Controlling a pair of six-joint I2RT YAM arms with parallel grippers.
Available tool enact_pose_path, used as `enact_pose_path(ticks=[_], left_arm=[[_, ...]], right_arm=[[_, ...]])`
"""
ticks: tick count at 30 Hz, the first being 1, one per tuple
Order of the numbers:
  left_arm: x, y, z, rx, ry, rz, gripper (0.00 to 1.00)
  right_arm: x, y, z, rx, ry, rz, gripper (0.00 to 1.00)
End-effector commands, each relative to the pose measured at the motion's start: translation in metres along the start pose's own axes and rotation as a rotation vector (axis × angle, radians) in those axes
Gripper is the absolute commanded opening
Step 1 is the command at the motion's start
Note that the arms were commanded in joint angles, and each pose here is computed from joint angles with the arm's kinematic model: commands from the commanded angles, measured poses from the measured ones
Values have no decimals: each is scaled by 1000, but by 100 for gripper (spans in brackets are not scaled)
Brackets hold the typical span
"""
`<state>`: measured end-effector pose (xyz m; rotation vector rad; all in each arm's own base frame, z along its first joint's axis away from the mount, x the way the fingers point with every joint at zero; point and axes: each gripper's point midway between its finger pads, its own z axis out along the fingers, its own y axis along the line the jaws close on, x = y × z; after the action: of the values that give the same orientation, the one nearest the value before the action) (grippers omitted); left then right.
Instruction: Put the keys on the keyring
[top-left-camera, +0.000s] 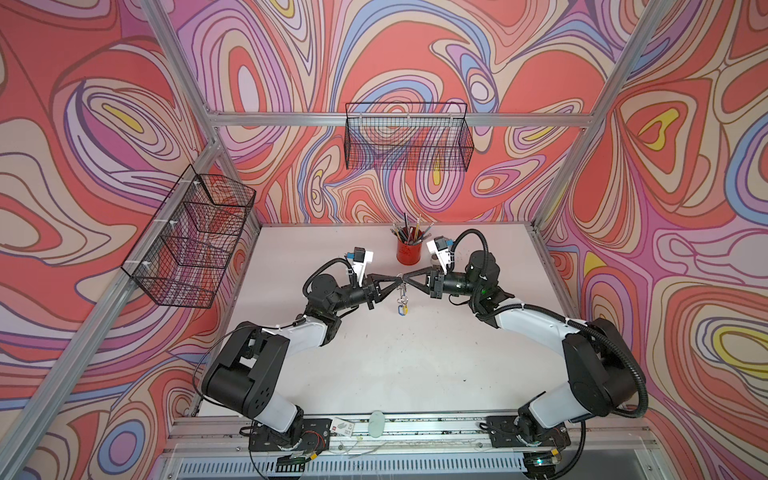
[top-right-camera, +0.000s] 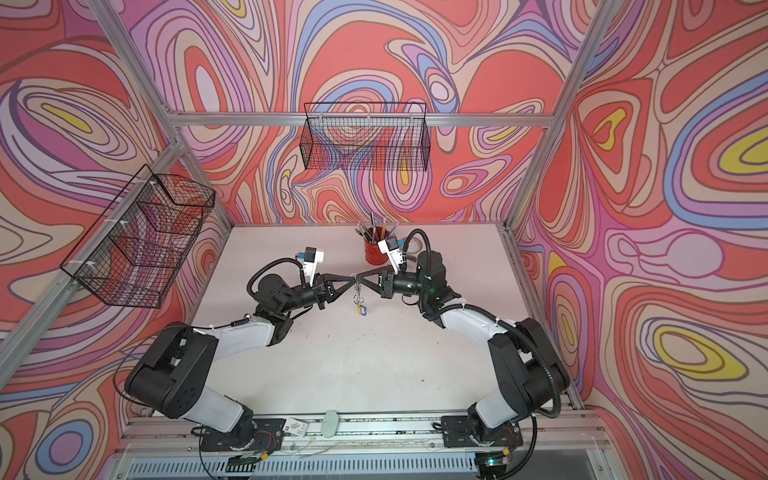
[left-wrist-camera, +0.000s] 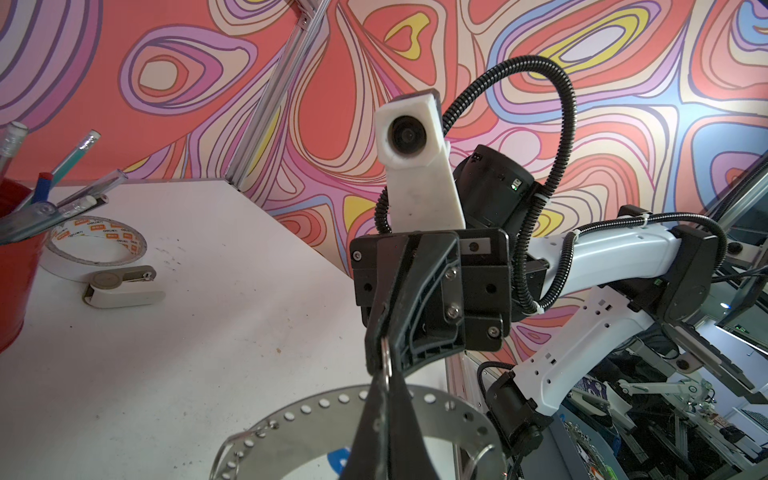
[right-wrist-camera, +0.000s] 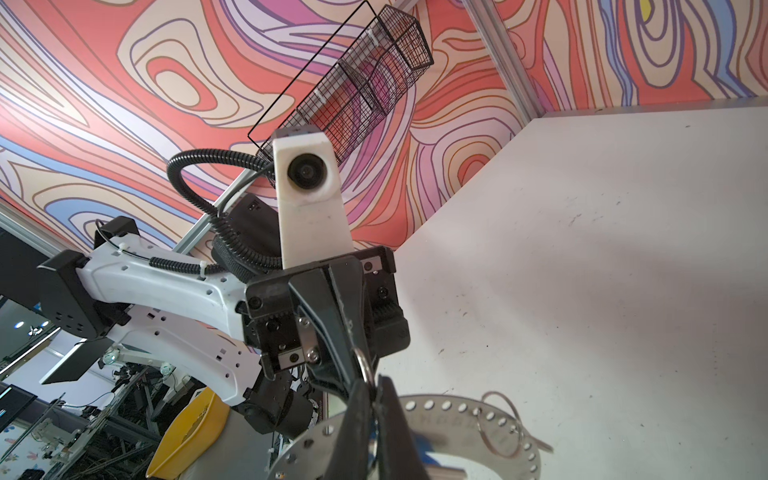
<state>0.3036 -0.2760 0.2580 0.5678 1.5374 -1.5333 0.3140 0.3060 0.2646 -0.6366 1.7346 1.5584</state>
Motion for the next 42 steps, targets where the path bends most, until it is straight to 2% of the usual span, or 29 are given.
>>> enact_pose_path(ticks=[1, 15, 18, 23, 27, 31, 35, 38, 42], left_arm=[[-15, -12, 4, 38, -31, 76, 0], [-5, -3, 0, -49, 31, 60, 1], [-3, -2, -2, -66, 47, 49, 7], [4, 2, -13, -104, 84, -4, 25], [14, -4, -23, -134, 179, -14, 38], [24, -13, -37, -187, 323, 56, 49], [35, -27, -51, -176, 502, 201, 51], [33, -26, -57, -191, 605, 322, 48], [27, -27, -54, -161, 694, 459, 46]], right_arm=[[0, 6, 4, -37, 17, -12, 0], [0, 4, 3, -7, 21, -43, 0], [0, 3, 2, 4, 17, -61, 0], [-2, 4, -1, 39, 15, -129, 0], [0, 2, -3, 66, 28, -180, 0], [3, 3, -6, 78, 41, -229, 0], [9, 1, -9, 96, 71, -287, 0], [12, 6, -13, 88, 73, -364, 0], [13, 17, -18, 73, 49, -446, 0]])
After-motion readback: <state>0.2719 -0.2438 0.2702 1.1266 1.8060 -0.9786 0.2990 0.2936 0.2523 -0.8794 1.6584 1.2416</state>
